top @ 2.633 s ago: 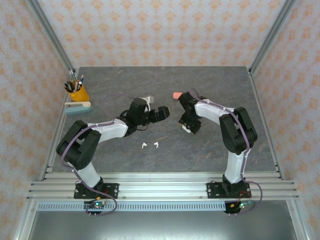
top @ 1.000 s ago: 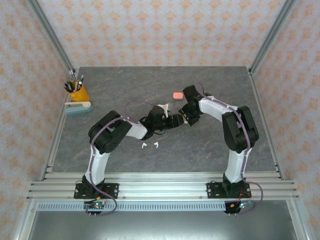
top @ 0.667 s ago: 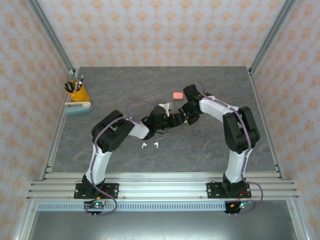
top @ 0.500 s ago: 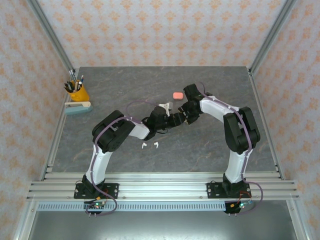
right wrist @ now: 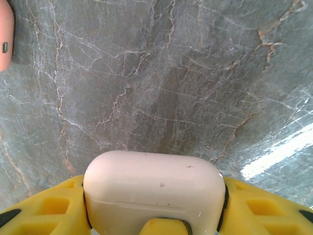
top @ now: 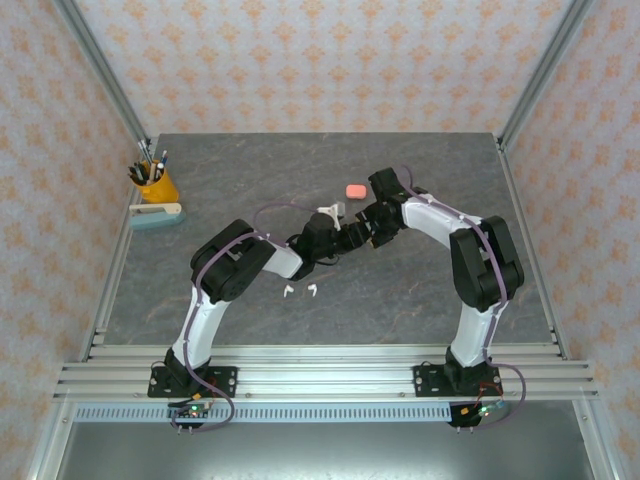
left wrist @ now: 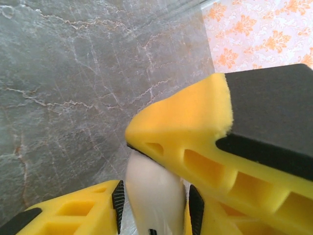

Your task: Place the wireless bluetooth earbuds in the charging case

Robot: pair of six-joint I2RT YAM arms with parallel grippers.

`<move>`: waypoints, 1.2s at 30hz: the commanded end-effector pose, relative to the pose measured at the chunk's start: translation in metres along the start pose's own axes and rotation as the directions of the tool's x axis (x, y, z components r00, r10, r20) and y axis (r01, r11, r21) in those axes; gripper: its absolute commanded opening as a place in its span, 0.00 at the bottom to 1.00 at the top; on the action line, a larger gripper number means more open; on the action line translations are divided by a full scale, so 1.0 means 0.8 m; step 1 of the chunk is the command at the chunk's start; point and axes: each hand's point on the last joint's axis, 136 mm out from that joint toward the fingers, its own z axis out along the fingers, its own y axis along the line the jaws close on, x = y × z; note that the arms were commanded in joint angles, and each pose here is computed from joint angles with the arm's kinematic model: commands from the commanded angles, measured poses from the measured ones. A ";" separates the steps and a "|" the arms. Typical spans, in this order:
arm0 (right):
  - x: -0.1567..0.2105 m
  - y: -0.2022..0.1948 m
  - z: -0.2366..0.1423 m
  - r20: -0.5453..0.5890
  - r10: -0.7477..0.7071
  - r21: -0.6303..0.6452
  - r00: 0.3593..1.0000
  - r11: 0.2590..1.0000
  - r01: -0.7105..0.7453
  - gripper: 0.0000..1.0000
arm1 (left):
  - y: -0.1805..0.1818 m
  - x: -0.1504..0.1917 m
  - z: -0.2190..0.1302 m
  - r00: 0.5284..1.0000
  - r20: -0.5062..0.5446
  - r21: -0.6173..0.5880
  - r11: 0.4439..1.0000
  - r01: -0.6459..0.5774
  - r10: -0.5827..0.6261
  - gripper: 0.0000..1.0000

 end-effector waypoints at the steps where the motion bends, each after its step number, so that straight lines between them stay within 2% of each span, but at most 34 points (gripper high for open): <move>1: 0.005 -0.002 -0.013 -0.008 0.017 -0.017 1.000 1.000 -0.017 0.54 | -0.020 -0.019 0.010 0.998 0.062 0.044 0.999 -0.010 0.007 0.36; 5: 0.004 0.003 -0.018 -0.005 0.015 -0.032 1.000 0.999 -0.016 0.55 | -0.027 -0.021 0.014 0.998 0.055 0.054 0.999 -0.010 0.007 0.23; 9: -0.014 0.027 -0.040 0.015 -0.001 -0.104 1.000 0.995 0.002 0.70 | -0.026 -0.017 0.010 0.999 0.039 0.041 0.999 -0.011 0.009 0.19; 11: -0.028 0.041 -0.060 0.039 -0.017 -0.139 0.999 0.990 0.023 0.72 | -0.026 -0.017 0.004 0.999 0.029 0.031 0.999 -0.018 0.017 0.18; 15: -0.059 0.051 -0.105 0.108 -0.061 -0.180 0.992 0.980 0.080 0.74 | -0.026 -0.024 -0.018 0.999 -0.006 0.003 0.999 -0.046 0.046 0.14; 21: -0.095 0.049 -0.137 0.204 -0.141 -0.283 0.969 0.939 0.197 0.72 | -0.046 -0.055 -0.058 0.983 -0.102 0.014 0.988 -0.154 0.154 0.08; 23: -0.094 0.061 -0.150 0.256 -0.234 -0.330 0.938 0.891 0.313 0.72 | -0.058 -0.065 -0.071 0.969 -0.142 0.048 0.979 -0.198 0.203 0.05; 27: -0.061 0.091 -0.172 0.308 -0.442 -0.461 0.842 0.705 0.539 0.71 | -0.088 -0.078 -0.099 0.928 -0.215 0.115 0.951 -0.286 0.304 0.02; 30: -0.033 0.102 -0.180 0.294 -0.524 -0.551 0.800 0.591 0.589 0.70 | -0.106 -0.081 -0.117 0.897 -0.244 0.176 0.926 -0.334 0.370 0.00; 36: 0.021 0.111 -0.183 0.258 -0.629 -0.662 0.734 0.438 0.608 0.68 | -0.131 -0.086 -0.136 0.873 -0.259 0.236 0.904 -0.357 0.413 0.00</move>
